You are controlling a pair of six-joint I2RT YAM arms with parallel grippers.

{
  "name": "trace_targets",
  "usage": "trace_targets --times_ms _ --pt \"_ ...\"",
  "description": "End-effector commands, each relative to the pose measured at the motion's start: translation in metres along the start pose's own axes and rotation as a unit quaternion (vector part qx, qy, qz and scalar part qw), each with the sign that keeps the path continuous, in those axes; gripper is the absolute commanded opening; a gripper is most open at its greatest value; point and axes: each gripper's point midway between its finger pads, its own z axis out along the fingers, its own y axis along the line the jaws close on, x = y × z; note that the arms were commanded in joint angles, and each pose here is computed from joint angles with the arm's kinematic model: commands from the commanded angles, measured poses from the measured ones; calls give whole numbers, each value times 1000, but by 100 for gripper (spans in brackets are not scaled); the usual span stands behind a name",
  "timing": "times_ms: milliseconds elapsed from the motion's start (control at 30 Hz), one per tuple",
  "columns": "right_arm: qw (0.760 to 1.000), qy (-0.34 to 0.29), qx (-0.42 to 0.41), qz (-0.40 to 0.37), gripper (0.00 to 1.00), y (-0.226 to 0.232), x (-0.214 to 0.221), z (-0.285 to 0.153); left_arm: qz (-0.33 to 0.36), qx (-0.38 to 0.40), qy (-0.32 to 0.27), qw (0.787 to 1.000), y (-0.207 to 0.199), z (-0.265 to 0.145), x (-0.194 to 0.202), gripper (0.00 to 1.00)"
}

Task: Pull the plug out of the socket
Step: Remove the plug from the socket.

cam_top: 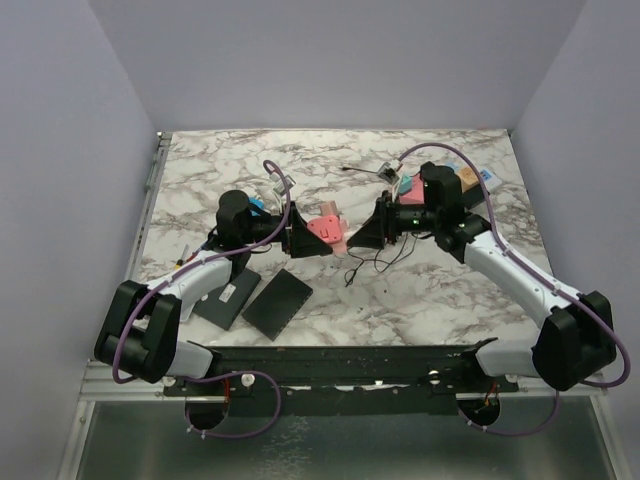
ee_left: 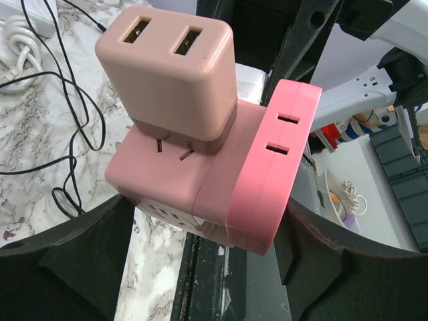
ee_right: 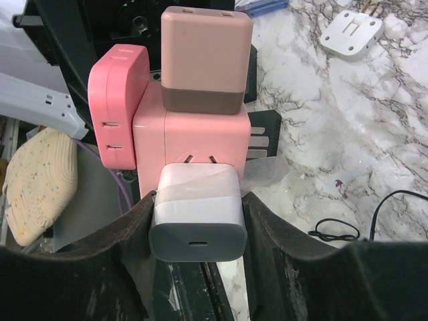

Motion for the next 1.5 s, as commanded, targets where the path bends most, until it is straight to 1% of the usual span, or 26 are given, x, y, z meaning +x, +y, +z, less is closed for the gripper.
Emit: trace_targets --times_ms 0,167,300,400,500,633,700,967,1033,1133,1233,1467 --pt "1000 13 5 18 0 11 -4 4 31 -26 -56 998 3 -2 -28 0" --pt "997 19 46 61 0 -2 -8 7 23 -33 -60 997 8 -4 -29 0" --pt "997 17 45 58 0 1 -11 5 25 -32 -61 997 7 -4 -29 0" --pt "999 12 20 36 0 11 -11 3 27 -30 -59 997 6 -5 -29 0" --pt "999 6 -32 -4 0 30 -9 0 29 -23 -52 998 3 -5 -27 0" --pt "994 8 -101 -51 0 56 -5 -9 30 -13 -42 999 0 -5 -25 0" --pt "990 15 -123 -61 0 64 -2 -12 35 -10 -40 999 -3 -5 -25 0" --pt "983 37 -163 -75 0 76 6 -18 38 0 -30 999 -7 -4 -21 0" --pt "984 37 -157 -75 0 75 4 -18 37 -1 -31 999 -6 -3 -20 0" --pt "991 31 -116 -63 0 62 -1 -13 36 -6 -36 999 -4 -3 -22 0" --pt "996 33 -77 -41 0 47 -4 -8 33 -13 -41 999 0 -4 -23 0" --pt "998 51 -28 10 0 29 -6 -2 26 -45 -48 998 15 -9 -25 0"
